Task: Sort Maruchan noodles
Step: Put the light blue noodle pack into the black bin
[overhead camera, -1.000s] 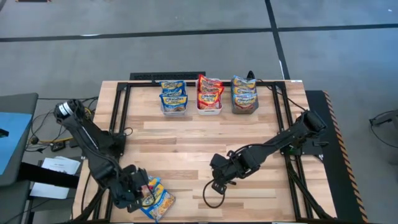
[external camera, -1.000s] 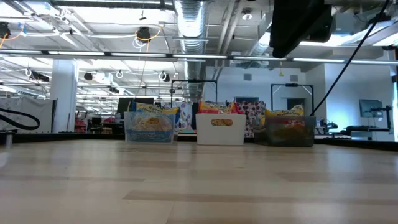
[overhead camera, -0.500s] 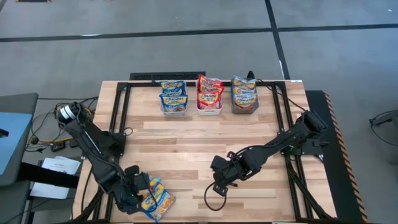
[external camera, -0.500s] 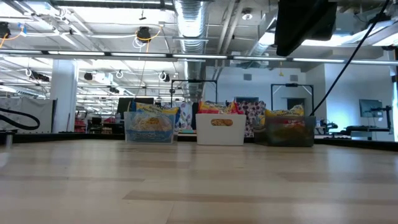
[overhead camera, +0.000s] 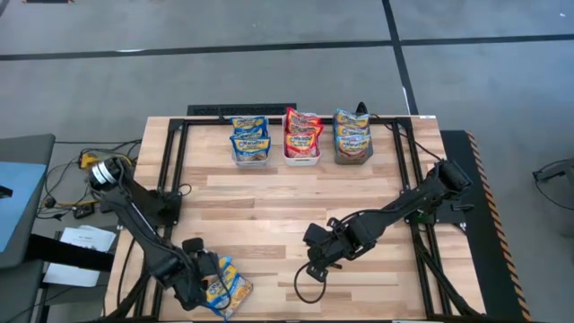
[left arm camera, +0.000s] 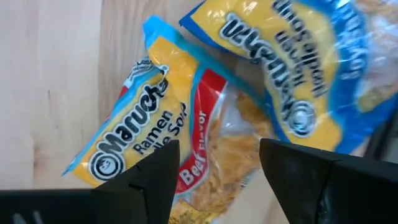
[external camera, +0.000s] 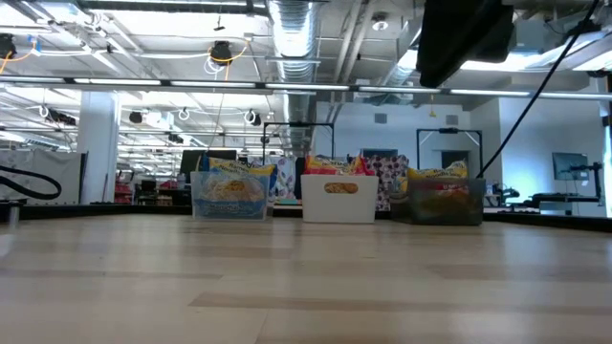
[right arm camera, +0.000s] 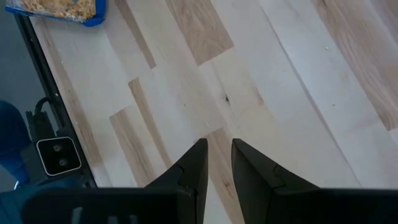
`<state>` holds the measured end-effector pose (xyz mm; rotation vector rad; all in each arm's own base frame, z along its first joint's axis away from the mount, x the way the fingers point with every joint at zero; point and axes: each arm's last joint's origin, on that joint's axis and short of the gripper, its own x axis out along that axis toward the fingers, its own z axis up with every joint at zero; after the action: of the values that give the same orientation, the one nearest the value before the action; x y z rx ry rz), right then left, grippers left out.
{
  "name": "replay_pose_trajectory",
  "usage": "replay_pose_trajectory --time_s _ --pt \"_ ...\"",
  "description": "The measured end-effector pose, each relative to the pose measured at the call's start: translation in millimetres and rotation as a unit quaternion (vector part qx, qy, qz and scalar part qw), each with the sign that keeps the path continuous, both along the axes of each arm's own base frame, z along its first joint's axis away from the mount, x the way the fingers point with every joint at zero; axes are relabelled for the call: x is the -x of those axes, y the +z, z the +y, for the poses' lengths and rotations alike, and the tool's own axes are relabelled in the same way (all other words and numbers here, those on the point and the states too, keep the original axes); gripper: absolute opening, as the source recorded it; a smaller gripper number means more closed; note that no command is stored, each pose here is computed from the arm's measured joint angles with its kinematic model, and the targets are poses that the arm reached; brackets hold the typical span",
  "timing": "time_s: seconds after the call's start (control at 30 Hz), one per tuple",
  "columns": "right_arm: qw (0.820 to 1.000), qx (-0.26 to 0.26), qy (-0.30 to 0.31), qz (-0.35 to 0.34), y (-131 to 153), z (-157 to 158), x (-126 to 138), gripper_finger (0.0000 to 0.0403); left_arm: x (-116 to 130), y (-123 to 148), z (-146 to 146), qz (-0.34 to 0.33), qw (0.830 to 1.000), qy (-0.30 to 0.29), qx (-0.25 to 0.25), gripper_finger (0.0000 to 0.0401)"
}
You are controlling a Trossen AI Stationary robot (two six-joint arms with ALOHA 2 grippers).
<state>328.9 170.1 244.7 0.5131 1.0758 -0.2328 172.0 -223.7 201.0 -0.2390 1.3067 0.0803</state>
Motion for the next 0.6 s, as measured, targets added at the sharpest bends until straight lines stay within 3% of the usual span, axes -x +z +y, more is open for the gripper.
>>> replay_pose_trajectory --time_s 0.3,0.6 --pt "1.000 0.000 0.000 0.000 0 0 0 0.0098 0 -26 -1 0.051 0.997 0.009 -0.066 0.0208" --pt "1.000 -0.008 0.000 -0.014 1 2 -2 0.0098 -2 -30 0 0.058 0.995 0.023 -0.079 0.0208"
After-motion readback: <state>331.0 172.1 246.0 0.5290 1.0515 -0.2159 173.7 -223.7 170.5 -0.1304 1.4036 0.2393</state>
